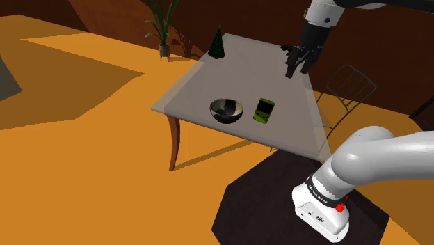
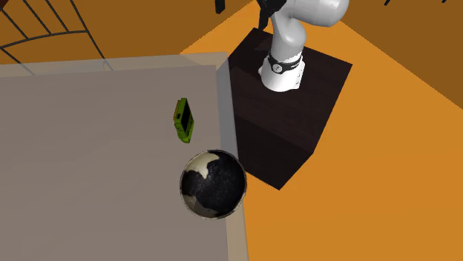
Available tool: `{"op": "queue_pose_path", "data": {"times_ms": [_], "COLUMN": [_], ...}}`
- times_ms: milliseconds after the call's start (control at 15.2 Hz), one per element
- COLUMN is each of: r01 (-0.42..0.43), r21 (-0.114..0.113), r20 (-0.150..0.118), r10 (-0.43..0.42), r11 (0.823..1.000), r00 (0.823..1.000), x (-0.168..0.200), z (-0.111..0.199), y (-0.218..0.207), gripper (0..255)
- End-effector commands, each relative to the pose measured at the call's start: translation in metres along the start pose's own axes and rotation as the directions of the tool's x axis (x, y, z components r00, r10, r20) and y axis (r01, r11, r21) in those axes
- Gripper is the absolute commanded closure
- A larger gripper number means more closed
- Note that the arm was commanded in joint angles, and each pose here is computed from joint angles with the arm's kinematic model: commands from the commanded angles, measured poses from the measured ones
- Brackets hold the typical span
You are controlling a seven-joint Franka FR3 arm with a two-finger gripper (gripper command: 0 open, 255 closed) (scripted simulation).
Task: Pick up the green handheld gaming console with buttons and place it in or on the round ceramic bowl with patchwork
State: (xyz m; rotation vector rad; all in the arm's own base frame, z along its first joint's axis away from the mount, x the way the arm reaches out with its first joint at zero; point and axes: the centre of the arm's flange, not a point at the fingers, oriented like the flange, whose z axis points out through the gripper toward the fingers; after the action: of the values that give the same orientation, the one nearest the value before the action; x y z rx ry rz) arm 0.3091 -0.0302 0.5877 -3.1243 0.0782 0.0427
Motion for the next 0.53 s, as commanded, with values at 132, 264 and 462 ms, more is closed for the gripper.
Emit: {"op": "queue_pose_path", "data": {"times_ms": [132,264,462], "r01": [0.019,0.037,0.065], "r21": [-0.005,-0.01,-0.019], "r20": [-0.013,-0.027,-0.046], "r10": [-0.019,-0.037,-0.065], "r11": [1.0,0.999,0.998], "r00": [1.0,0.999,0.997], "x": [0.005,0.01,0.019], "z": [0.022,0.044,0.077], "y": [0.012,0.024,0.041], "gripper": [0,0,0]}}
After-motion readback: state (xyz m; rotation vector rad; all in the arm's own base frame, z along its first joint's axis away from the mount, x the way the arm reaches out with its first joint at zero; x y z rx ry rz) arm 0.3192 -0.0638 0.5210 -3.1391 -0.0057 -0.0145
